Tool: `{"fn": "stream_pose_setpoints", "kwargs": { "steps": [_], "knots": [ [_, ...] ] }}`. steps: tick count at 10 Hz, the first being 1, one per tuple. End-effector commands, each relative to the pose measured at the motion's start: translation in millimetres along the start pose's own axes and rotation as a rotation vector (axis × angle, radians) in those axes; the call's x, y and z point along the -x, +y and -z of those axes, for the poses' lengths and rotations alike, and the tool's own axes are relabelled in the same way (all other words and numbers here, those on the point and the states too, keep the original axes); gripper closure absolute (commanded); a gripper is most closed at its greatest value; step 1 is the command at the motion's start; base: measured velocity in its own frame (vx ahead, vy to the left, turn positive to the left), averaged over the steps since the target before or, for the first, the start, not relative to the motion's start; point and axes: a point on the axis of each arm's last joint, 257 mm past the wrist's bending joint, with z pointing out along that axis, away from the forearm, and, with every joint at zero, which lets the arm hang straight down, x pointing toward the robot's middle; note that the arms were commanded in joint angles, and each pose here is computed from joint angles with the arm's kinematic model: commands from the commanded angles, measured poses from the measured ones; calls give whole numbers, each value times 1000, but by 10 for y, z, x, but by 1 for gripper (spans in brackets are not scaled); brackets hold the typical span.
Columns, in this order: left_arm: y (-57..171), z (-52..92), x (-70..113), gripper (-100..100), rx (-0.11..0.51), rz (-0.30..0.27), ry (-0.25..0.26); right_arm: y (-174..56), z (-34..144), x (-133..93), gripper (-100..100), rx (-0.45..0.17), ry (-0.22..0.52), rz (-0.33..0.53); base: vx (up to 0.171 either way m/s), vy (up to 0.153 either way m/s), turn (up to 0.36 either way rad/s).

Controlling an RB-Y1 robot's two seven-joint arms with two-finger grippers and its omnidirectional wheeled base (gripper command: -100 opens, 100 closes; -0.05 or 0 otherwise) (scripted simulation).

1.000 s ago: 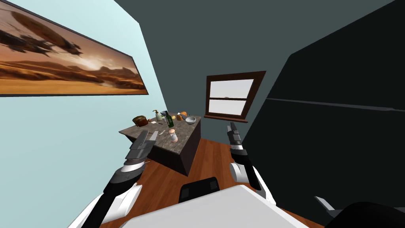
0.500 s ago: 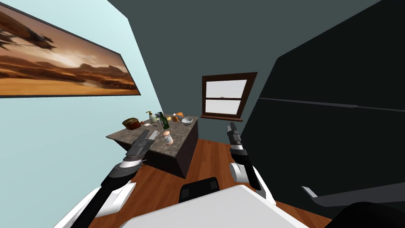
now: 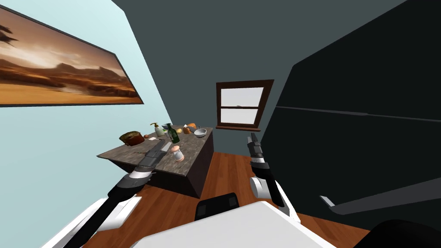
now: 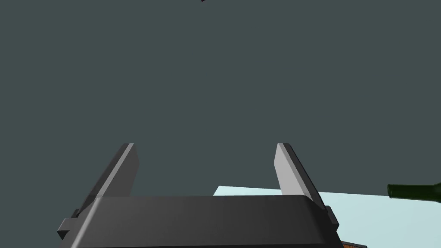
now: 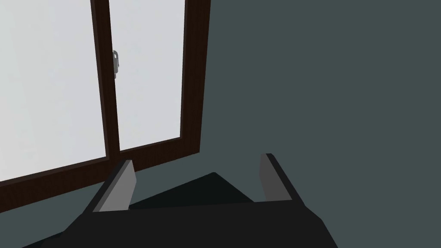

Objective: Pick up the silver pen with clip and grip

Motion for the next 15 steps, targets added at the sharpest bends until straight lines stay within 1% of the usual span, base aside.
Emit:
{"fn": "stream_pose_setpoints", "kwargs": {
  "steps": [1,2,3,4,5,6,7,8,9,10,11,12,13,14,15],
  "knots": [
    [61,-9,24,-100,13,-20,32,0,0,0,0,0,0,0,37,1,-91],
    [186,-1,59,-100,40,-35,56,0,0,0,0,0,0,0,47,-2,-152],
    [179,-13,63,-100,40,-49,77,0,0,0,0,0,0,0,42,4,-77],
    [312,5,96,-100,70,-62,99,0,0,0,0,0,0,0,43,-4,-167],
    [302,-10,105,-100,70,-80,125,0,0,0,0,0,0,0,33,-1,-69],
    [444,19,137,-100,105,-93,147,0,0,0,0,0,0,0,36,-5,-128],
    [434,3,149,-100,105,-112,173,0,0,0,0,0,0,0,35,2,-82],
    [587,49,179,-100,144,-124,196,0,0,0,0,0,0,0,48,3,-148],
    [575,32,196,-100,145,-144,221,0,0,0,0,0,0,0,39,6,-73],
    [740,97,223,-100,189,-155,246,0,0,1,0,0,0,0,46,7,-141],
    [728,80,245,-100,190,-176,270,0,0,0,0,0,0,0,42,10,-93],
    [903,169,269,-100,240,-188,299,0,0,1,0,0,0,0,49,12,-138],
    [890,151,296,-100,241,-209,322,0,0,0,0,0,0,0,43,12,-99],
    [1074,271,315,-100,296,-218,350,0,0,1,0,0,0,0,58,14,-154],
    [1061,253,345,-100,297,-238,371,0,0,0,0,0,0,0,48,20,-86]
  ]
}}
